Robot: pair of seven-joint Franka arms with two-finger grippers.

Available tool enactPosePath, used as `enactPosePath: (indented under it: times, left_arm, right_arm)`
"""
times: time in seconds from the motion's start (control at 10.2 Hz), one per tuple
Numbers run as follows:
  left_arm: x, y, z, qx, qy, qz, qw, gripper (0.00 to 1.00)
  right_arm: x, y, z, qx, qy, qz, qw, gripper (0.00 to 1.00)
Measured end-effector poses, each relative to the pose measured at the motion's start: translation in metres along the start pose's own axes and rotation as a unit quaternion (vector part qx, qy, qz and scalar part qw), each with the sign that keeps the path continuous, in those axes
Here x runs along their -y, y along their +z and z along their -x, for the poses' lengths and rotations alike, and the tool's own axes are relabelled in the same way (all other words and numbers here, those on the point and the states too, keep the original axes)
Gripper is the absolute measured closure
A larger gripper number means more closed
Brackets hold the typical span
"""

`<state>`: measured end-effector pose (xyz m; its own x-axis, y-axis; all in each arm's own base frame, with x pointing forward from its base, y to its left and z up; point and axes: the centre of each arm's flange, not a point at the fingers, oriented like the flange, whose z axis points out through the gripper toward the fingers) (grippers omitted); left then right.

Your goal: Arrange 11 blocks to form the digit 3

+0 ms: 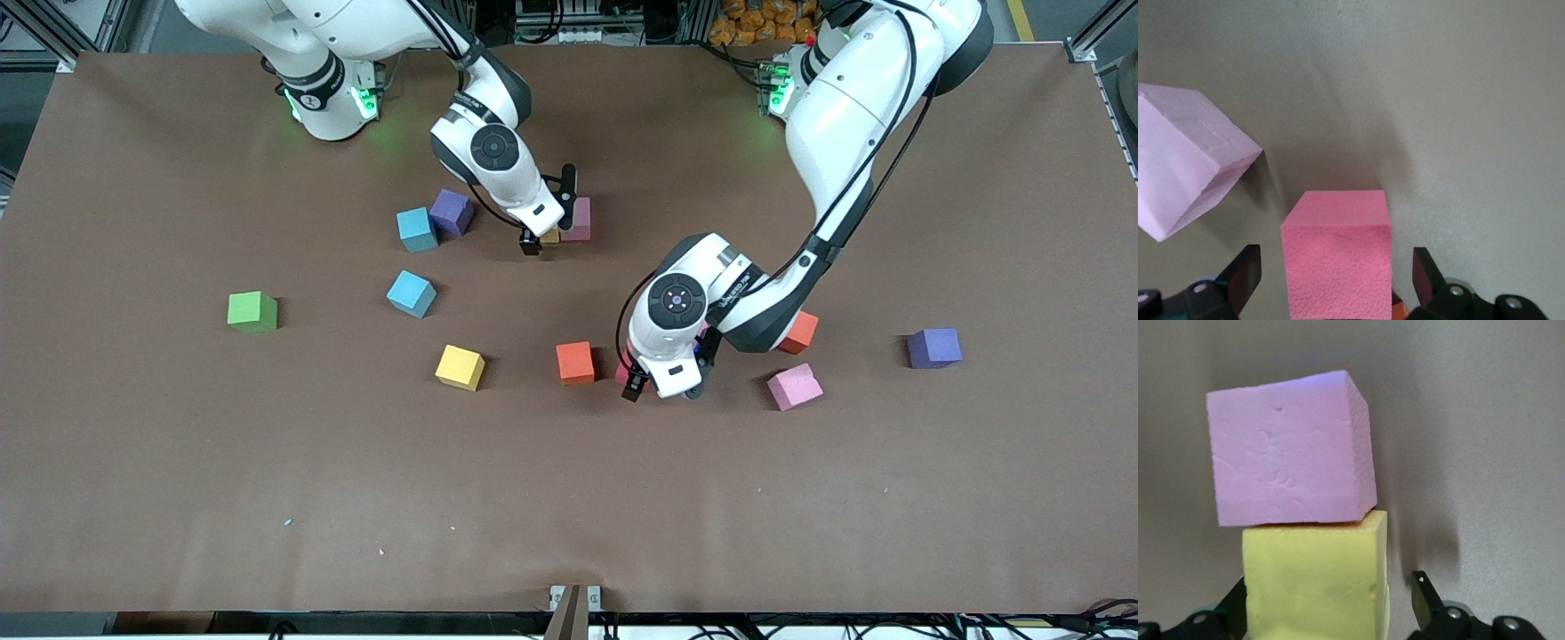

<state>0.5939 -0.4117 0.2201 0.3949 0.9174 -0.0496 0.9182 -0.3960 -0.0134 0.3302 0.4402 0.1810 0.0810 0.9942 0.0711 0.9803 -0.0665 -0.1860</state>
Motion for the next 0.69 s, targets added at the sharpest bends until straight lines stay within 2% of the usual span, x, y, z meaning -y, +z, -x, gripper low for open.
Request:
enactPosePath:
  times: [0.39,0.69]
  left_arm:
    - [0.0,0.003,0.0,0.001,-0.001,0.001,1.0,0.0]
    - [0.001,0.009,0.001,0.002,0.0,-0.003,1.0,0.07]
  right_arm:
    - [0.002,-0.037,0.002,0.043,-0.005,-0.011,0.999,0.0]
    - [0.0,-0.065,0.006,0.056,-0.001,-0.008,0.998,0.0]
